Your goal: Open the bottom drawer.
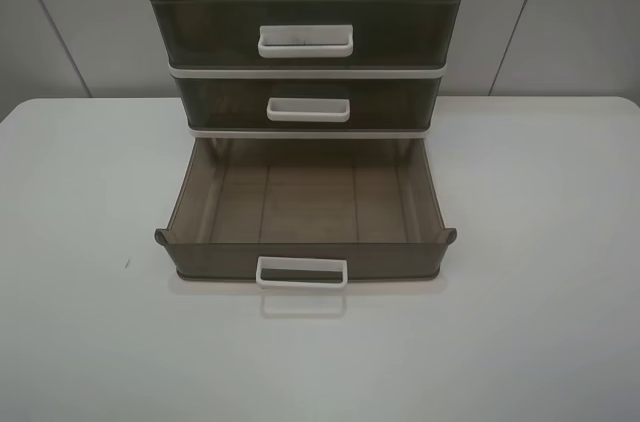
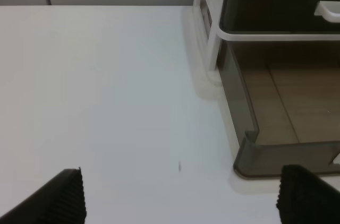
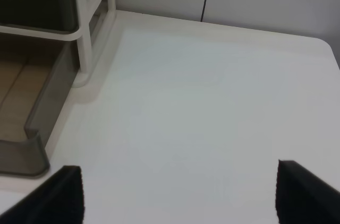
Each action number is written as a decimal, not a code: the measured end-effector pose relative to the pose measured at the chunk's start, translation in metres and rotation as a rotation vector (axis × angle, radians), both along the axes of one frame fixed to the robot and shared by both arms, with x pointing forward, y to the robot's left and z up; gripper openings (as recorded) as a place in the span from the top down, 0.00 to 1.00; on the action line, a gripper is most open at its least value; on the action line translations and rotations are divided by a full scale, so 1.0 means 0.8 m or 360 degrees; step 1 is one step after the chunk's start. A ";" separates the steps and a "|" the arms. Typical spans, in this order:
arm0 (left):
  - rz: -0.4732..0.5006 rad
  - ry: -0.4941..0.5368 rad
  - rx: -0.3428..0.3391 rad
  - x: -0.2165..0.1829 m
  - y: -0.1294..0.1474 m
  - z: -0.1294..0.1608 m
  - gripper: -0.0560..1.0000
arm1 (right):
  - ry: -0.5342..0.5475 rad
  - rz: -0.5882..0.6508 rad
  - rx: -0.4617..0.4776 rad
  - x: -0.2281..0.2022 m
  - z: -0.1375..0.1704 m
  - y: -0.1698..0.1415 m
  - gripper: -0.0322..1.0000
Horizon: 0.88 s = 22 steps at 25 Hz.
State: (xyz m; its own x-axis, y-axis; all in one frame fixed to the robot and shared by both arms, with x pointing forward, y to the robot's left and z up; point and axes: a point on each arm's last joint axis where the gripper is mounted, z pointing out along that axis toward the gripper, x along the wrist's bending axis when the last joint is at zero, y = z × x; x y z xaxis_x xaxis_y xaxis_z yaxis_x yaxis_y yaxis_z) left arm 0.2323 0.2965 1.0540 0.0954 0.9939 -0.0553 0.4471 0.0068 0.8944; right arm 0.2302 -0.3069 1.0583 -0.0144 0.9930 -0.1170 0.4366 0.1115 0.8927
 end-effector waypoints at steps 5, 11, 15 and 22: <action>0.0000 0.0000 0.0000 0.000 0.000 0.000 0.24 | -0.0001 0.0001 0.0001 0.000 0.000 0.000 0.27; 0.0000 0.0000 0.0000 0.000 0.000 0.000 0.24 | -0.0002 -0.0001 0.0006 0.000 0.000 0.000 0.27; 0.0002 0.0000 0.0003 0.000 0.000 0.000 0.24 | -0.0003 -0.0001 0.0006 0.000 0.000 0.000 0.27; 0.0004 0.0000 0.0005 0.000 0.000 0.000 0.24 | -0.0003 -0.0004 0.0006 0.000 0.000 0.000 0.27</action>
